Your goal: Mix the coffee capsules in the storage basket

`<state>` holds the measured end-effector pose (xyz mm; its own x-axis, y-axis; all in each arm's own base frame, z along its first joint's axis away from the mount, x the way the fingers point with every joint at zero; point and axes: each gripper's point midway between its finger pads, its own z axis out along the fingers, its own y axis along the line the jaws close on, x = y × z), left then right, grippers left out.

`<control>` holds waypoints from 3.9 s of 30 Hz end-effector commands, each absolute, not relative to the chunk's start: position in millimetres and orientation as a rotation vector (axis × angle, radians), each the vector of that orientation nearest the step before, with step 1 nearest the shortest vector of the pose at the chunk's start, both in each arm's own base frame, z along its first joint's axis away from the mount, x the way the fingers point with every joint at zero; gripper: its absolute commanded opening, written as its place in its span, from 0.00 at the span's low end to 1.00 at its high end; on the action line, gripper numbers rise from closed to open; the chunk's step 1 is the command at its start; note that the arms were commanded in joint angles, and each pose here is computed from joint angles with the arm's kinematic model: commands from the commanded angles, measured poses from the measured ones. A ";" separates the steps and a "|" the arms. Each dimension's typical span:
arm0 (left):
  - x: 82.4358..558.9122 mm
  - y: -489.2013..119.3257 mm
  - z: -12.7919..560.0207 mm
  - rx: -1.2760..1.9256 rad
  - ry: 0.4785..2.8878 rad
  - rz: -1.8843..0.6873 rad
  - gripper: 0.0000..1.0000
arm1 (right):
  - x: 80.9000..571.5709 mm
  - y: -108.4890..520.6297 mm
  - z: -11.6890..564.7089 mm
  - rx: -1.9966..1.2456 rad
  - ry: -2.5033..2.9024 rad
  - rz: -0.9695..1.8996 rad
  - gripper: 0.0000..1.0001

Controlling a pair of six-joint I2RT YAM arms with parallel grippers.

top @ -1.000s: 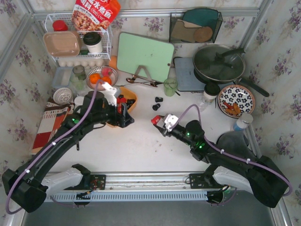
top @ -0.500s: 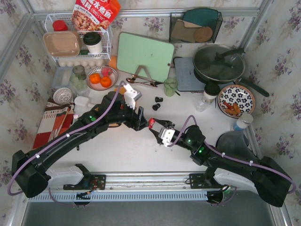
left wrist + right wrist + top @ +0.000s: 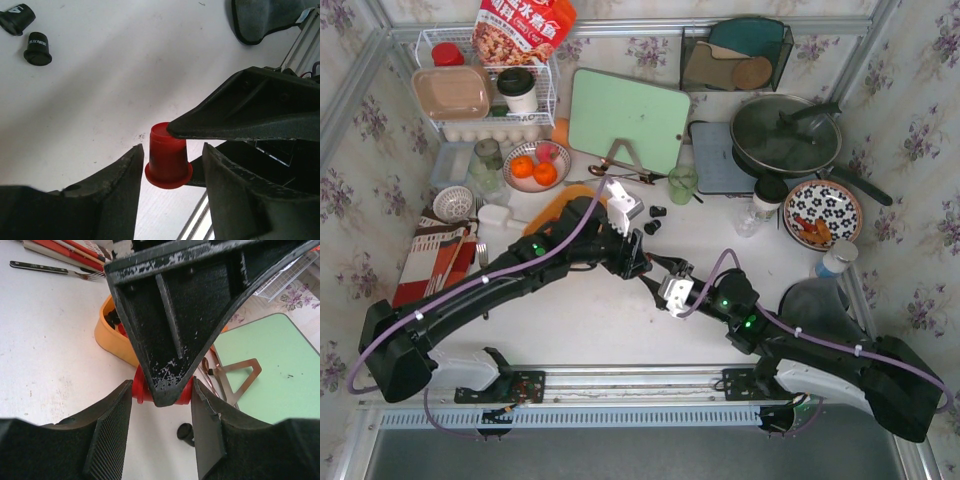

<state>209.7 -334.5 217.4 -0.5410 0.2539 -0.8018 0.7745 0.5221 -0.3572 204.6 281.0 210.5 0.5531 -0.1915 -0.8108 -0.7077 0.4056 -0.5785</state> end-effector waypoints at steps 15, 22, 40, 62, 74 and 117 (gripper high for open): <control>225.6 -328.9 226.1 0.751 2.029 -0.840 0.24 | 210.1 273.3 203.7 -1.067 1.038 0.400 0.69; 250.7 -283.7 217.7 0.646 2.086 -0.610 0.25 | 222.2 254.6 201.8 -0.958 1.108 0.341 1.00; 353.4 -146.1 96.5 0.059 2.425 -0.235 0.31 | 297.2 197.1 165.4 -0.302 1.674 0.113 1.00; 329.9 -133.1 126.9 0.018 2.291 -0.274 0.74 | 402.7 261.9 66.9 0.011 2.174 0.355 0.77; 267.9 -142.4 237.0 0.101 2.156 -0.526 0.79 | 430.7 255.0 57.5 0.171 2.170 0.255 0.61; 221.9 -77.4 265.8 0.246 1.980 -0.230 0.92 | 396.1 354.0 160.0 -0.237 1.934 0.330 0.26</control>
